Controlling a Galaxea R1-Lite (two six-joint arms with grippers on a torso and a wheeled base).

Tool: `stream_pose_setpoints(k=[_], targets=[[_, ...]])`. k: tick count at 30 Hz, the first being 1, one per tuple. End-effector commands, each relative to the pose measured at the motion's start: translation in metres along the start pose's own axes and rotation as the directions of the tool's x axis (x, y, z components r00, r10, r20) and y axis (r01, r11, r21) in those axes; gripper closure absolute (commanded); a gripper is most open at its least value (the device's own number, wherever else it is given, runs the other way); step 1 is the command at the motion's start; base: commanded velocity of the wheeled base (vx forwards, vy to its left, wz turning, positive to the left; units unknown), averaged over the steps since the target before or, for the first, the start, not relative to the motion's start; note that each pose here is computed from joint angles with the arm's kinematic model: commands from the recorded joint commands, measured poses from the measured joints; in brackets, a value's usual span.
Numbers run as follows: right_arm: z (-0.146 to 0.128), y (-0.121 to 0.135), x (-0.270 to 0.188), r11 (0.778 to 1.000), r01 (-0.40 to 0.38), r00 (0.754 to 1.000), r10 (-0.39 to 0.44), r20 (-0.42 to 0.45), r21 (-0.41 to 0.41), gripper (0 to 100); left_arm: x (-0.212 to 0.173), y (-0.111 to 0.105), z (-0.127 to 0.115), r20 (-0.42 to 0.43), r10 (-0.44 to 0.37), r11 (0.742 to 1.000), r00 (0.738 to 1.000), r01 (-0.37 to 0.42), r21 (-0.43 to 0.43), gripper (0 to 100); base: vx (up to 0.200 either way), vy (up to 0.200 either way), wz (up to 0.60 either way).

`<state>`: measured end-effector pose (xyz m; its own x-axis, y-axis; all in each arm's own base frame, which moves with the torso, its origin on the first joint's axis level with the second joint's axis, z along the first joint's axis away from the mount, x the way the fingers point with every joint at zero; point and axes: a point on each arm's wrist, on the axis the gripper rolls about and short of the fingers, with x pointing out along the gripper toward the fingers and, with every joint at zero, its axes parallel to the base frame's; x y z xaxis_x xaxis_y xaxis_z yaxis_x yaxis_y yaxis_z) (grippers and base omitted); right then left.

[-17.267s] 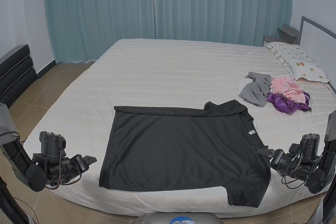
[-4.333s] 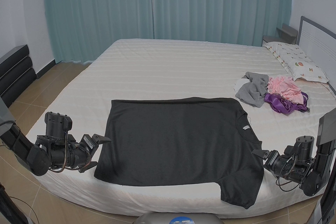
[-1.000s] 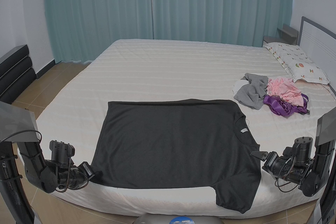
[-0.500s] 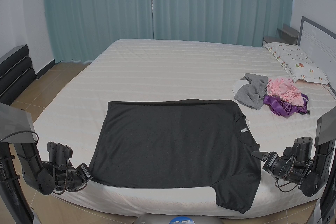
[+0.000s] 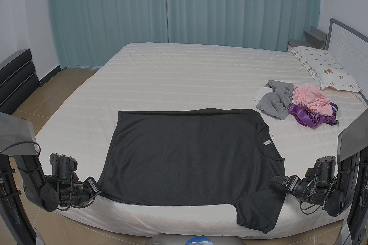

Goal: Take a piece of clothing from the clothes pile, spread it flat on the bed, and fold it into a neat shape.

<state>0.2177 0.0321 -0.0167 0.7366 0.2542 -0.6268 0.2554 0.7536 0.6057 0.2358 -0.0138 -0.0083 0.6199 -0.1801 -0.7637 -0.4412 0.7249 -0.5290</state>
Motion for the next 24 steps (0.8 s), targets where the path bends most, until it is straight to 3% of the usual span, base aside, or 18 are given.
stream_pose_setpoints(k=[1,11,12,24], targets=[[-0.005,-0.006,0.005,1.000,0.028,0.999,-0.028,-0.025,0.001,0,0.000,0.001,0.000,0.000,0.002,1.000,1.000,-0.002,-0.003,100,0.000,0.000,0.00],[0.004,-0.007,0.020,1.000,0.007,1.000,-0.007,0.014,-0.004,0,-0.001,0.000,0.000,0.003,-0.003,1.000,1.000,0.003,-0.003,100,0.000,0.000,0.00],[0.005,-0.006,0.021,1.000,0.005,1.000,-0.004,0.018,-0.002,100,-0.001,-0.001,0.001,0.004,-0.004,1.000,1.000,0.004,-0.002,100,0.000,0.000,0.00],[0.028,-0.001,0.032,0.999,-0.048,0.992,0.048,0.118,0.000,100,-0.001,0.000,0.002,0.008,-0.003,1.000,1.000,0.003,-0.005,100,0.000,0.000,0.00]])
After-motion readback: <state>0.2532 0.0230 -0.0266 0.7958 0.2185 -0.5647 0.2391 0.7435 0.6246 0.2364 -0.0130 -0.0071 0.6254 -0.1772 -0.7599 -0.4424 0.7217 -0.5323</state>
